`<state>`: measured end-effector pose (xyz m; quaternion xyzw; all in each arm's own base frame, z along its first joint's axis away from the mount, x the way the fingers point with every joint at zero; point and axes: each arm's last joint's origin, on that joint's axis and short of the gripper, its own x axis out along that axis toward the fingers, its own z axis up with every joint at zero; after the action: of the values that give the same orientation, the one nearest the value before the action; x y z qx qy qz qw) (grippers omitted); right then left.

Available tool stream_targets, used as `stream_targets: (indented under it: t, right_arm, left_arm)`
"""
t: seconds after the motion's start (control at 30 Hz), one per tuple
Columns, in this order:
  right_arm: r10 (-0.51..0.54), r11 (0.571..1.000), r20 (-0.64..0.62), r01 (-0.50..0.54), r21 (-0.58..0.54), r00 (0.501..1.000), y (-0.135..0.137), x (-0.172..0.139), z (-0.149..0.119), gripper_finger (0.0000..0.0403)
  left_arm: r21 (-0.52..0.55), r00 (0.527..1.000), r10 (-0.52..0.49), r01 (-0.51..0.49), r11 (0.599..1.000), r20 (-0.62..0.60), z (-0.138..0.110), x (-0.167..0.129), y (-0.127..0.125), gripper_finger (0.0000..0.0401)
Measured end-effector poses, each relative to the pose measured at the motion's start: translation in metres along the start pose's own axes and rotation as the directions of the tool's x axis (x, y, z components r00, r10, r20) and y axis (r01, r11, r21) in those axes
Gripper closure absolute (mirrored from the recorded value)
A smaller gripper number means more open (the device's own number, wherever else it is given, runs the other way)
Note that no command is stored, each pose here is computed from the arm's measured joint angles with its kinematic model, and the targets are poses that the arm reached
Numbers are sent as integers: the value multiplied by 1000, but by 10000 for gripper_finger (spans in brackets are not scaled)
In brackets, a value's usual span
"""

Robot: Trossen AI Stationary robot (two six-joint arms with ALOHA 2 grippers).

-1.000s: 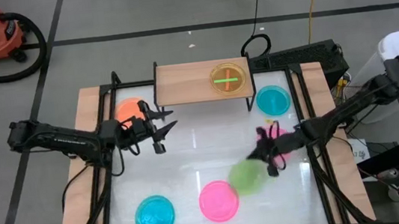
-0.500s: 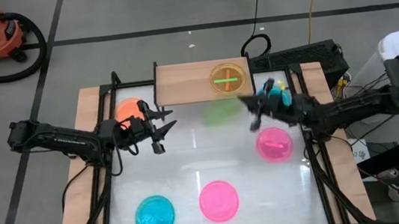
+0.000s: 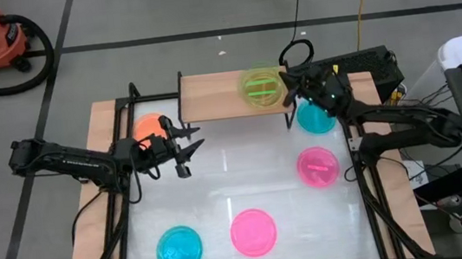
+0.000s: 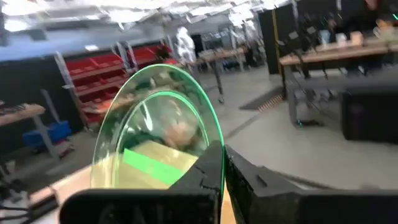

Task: Place and stack plates onto a shelf
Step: Stack the green plate on top of the green plate on the shelf, then stack the orange plate on top of the green plate on the shelf

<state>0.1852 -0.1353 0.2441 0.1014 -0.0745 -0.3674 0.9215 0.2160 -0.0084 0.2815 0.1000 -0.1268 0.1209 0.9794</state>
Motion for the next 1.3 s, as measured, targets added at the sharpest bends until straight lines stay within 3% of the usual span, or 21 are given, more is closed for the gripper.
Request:
stream_targets:
  t: [0.43, 0.77, 0.87, 0.97, 1.03, 1.1, 1.17, 1.3]
  right_arm:
    - [-52, 999, -78, 52, -9, 996, -9, 5, -12, 396]
    - [-41, 998, -73, 37, -52, 997, -9, 4, -10, 300]
    - [16, 999, -48, -18, -45, 999, -6, 1, -3, 272]
    - [134, 990, 19, -133, -50, 991, 0, -7, 12, 255]
    - [239, 970, 69, -235, -59, 969, 5, -15, 24, 250]
    - [338, 941, 103, -332, -69, 936, 10, -26, 35, 248]
    - [421, 907, 136, -413, -78, 897, 16, -37, 45, 248]
    - [506, 862, 165, -502, -68, 847, 26, -59, 57, 251]
  left_arm:
    - [-1, 1000, 0, 0, 1000, -1, 0, 0, 0, 231]
    - [-1, 1000, -2, 2, 1000, -6, -1, 0, 0, 231]
    - [6, 999, -4, 5, 1000, -32, -3, 0, -1, 231]
    - [71, 981, 82, -71, 995, -173, -10, 1, -1, 231]
    - [166, 920, 204, -155, 974, -335, -11, 2, 1, 231]
    - [240, 819, 301, -206, 949, -489, -10, 2, 4, 231]
    - [257, 708, 330, -213, 943, -624, -12, -3, 6, 231]
    - [274, 513, 362, -241, 931, -778, -29, -16, 10, 231]
